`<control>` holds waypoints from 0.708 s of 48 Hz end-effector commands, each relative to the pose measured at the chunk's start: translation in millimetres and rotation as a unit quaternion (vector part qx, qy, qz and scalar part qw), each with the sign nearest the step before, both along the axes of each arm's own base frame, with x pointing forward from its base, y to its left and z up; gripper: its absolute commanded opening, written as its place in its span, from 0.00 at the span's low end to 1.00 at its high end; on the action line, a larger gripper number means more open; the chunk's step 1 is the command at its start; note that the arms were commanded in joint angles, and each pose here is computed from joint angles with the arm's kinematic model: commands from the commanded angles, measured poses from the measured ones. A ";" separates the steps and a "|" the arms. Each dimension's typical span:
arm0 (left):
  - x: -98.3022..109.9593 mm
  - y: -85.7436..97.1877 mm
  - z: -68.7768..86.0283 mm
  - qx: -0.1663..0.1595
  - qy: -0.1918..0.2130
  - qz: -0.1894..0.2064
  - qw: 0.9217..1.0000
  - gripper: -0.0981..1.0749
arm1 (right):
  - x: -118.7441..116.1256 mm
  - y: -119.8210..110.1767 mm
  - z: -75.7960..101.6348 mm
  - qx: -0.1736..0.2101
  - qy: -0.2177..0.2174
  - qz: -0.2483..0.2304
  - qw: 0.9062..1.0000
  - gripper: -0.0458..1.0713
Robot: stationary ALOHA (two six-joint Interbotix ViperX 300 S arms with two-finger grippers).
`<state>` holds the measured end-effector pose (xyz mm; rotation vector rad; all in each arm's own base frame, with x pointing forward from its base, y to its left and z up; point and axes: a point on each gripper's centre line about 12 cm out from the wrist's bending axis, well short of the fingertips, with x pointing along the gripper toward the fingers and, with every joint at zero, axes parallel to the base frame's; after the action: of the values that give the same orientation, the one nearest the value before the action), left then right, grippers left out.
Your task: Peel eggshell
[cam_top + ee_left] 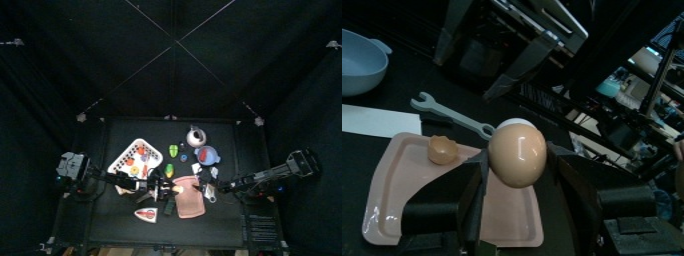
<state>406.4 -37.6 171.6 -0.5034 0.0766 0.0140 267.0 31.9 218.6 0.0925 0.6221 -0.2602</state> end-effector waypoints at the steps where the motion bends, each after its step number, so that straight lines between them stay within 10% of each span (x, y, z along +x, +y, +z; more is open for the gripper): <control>1: 2.5 0.1 18.1 -0.001 -0.027 0.000 1.000 0.64 | -0.3 9.4 12.3 -0.005 -0.027 0.034 0.999 0.88; 11: 3.9 -0.7 19.4 -0.001 -0.029 -0.001 1.000 0.62 | 16.2 26.9 6.4 -0.022 -0.030 0.105 0.994 0.88; 34: 6.7 -3.5 19.0 -0.003 -0.030 -0.003 1.000 0.56 | 48.5 28.3 3.9 -0.074 -0.015 0.094 0.993 0.88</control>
<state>408.0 -39.7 173.9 -0.5058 0.0703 0.0076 309.9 59.1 211.7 -0.1121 0.6053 -0.1209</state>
